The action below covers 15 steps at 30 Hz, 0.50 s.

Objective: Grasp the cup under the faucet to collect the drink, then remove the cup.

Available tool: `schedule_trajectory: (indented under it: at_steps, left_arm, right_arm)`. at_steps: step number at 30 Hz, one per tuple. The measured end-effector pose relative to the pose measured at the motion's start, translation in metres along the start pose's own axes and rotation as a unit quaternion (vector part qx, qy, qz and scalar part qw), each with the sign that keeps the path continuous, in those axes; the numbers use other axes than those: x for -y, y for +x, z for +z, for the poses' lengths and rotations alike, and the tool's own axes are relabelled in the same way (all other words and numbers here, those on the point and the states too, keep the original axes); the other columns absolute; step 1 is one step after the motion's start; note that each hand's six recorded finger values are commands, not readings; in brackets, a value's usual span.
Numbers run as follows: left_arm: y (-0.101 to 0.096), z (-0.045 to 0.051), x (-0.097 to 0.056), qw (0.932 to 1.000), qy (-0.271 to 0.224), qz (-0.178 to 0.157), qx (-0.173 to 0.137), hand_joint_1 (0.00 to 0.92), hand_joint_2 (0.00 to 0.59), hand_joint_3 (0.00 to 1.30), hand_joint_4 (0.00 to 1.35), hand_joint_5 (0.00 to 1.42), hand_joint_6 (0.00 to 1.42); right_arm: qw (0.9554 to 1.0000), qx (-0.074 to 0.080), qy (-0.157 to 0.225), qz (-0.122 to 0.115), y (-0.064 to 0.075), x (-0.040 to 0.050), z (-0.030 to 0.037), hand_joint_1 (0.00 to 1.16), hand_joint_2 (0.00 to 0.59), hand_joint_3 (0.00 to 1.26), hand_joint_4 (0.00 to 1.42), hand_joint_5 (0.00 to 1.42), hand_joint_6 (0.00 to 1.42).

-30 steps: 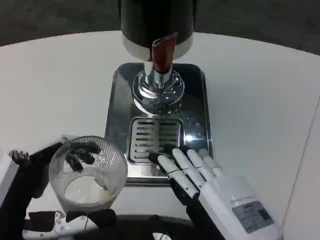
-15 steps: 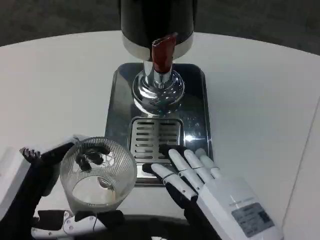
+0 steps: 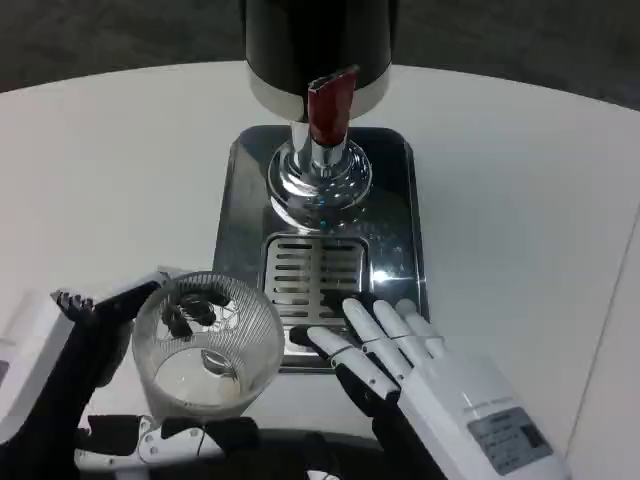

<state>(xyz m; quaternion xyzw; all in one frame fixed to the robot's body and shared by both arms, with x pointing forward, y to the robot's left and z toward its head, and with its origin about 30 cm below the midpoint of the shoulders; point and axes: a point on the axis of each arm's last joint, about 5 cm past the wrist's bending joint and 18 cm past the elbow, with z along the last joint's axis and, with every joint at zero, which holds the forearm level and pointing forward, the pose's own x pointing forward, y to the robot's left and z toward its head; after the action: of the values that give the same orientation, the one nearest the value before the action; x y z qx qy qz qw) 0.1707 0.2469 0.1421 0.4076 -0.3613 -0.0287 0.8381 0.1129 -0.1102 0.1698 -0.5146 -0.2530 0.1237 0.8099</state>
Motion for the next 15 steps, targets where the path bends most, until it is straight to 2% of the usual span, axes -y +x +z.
schedule_trajectory:
  at_steps: [5,8,13,15]
  left_arm:
    - [0.007,-0.003,0.007,0.9999,-0.006,0.008,0.001,0.547,0.106,0.95,1.08,1.25,1.42]
    - [0.013,-0.0066,0.012,0.9999,0.0,0.012,0.001,0.547,0.103,0.95,1.08,1.25,1.42]
    - [0.024,-0.0126,0.022,0.9999,0.011,0.006,0.005,0.547,0.102,0.95,1.08,1.25,1.42]
    - [0.03,-0.0161,0.027,0.9997,0.02,0.007,0.009,0.547,0.102,0.95,1.08,1.25,1.42]
  right_arm:
    - [1.0,-0.006,-0.002,-0.007,-0.001,0.0031,0.0022,0.43,0.512,0.16,0.0,0.0,0.0]
    - [0.9998,-0.019,0.002,-0.008,-0.002,0.0027,0.0025,0.43,0.509,0.16,0.0,0.0,0.0]
    - [0.9995,-0.029,0.005,-0.01,-0.003,0.0026,0.0029,0.44,0.507,0.16,0.0,0.0,0.0]
    - [0.9992,-0.038,0.004,-0.011,-0.004,0.0023,0.003,0.44,0.506,0.16,0.0,0.0,0.0]
